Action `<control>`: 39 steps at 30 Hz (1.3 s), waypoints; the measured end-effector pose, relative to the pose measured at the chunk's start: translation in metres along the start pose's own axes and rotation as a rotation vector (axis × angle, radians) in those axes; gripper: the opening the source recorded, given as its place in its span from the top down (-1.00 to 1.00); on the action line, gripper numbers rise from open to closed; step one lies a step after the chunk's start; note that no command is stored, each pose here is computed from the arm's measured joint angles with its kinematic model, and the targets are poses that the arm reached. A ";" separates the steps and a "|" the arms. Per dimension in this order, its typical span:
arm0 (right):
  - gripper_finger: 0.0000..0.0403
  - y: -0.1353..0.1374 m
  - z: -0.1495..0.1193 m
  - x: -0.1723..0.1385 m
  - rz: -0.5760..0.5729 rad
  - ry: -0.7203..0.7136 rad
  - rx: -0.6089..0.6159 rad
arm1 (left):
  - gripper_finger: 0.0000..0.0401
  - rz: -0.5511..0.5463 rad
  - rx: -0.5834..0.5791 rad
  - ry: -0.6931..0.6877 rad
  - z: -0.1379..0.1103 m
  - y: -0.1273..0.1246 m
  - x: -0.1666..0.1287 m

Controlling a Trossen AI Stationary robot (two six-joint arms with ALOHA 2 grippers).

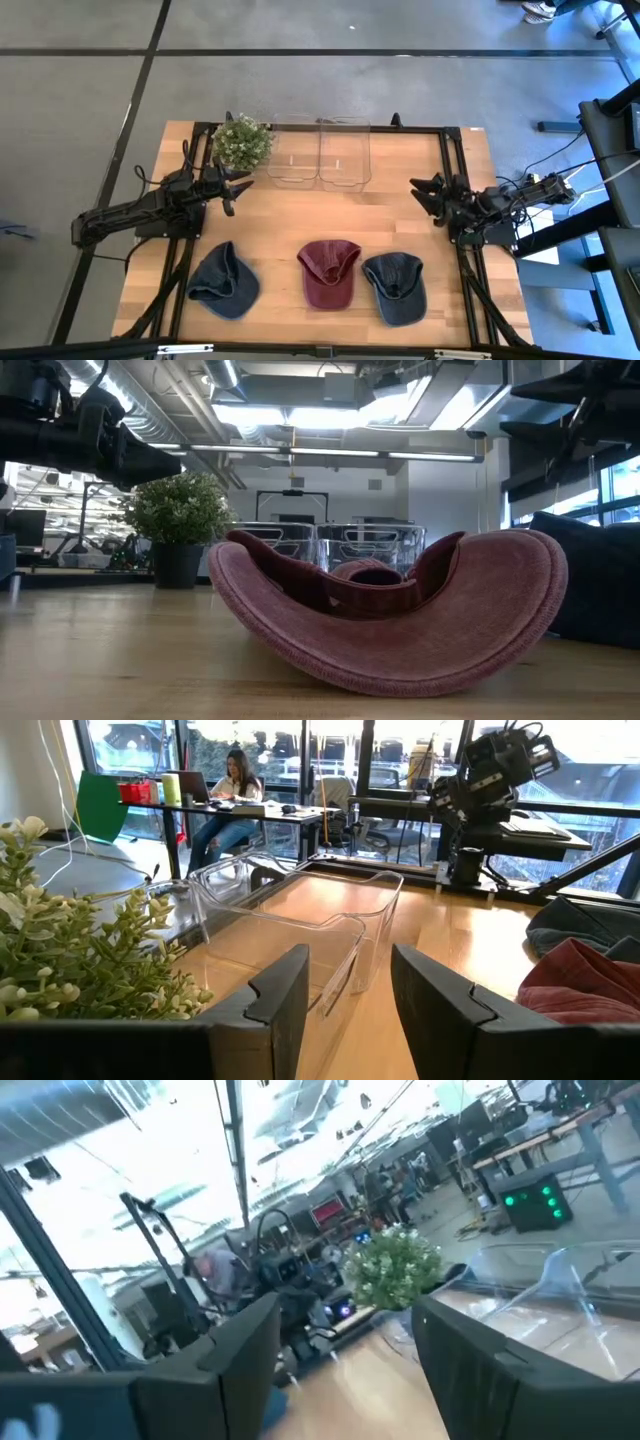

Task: Pick & Place hat
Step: Put the right black cap into the left transparent bin

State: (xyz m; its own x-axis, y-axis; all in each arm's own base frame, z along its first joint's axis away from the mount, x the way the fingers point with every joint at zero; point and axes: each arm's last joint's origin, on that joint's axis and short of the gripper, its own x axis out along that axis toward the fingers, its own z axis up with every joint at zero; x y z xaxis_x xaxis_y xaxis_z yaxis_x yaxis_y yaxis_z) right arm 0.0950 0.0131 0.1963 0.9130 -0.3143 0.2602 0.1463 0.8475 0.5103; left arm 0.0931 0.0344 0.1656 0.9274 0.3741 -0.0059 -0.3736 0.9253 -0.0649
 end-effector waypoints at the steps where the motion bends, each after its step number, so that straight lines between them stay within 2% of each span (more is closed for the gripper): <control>1: -0.13 0.000 0.001 0.000 0.002 -0.004 0.016 | 0.31 0.000 0.000 0.000 0.000 0.000 0.000; 4: -0.13 0.004 0.008 0.001 0.004 -0.021 0.032 | 0.31 0.000 0.000 0.000 0.000 0.000 0.000; 6: -0.13 0.010 0.020 0.004 0.009 -0.046 -0.002 | 0.31 0.000 0.000 0.000 0.000 0.000 0.000; 11: -0.13 0.036 0.056 0.019 0.014 -0.041 -0.217 | 0.31 0.000 0.000 0.000 0.000 0.000 0.000; 14: -0.13 0.050 0.071 0.034 -0.080 0.057 -0.285 | 0.31 0.000 0.000 0.000 0.000 0.000 0.000; 19: -0.13 0.069 0.077 0.056 -0.239 0.306 -0.207 | 0.31 0.014 0.000 -0.001 0.000 0.000 0.000; 23: -0.13 0.079 0.064 0.069 -0.226 0.600 -0.170 | 0.31 0.016 0.000 -0.002 0.000 0.000 0.000; 25: -0.13 0.083 0.052 0.077 -0.198 0.702 -0.172 | 0.31 0.020 0.000 -0.002 0.000 0.001 0.000; 32: -0.13 0.080 -0.004 0.087 -0.138 1.123 -0.232 | 0.31 0.011 0.000 -0.002 0.000 0.000 0.000; 35: -0.13 0.079 -0.024 0.091 -0.123 1.253 -0.233 | 0.31 0.012 0.000 -0.002 0.000 0.000 0.000; 39: -0.13 0.074 -0.050 0.096 -0.128 1.363 -0.308 | 0.31 0.012 0.000 -0.002 0.000 0.000 0.000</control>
State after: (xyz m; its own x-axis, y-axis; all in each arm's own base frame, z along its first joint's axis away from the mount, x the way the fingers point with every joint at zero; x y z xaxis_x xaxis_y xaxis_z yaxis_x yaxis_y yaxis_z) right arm 0.2122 0.0667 0.2182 0.5081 0.1109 -0.8541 0.1698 0.9593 0.2256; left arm 0.0929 0.0347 0.1656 0.9229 0.3850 -0.0050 -0.3845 0.9209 -0.0647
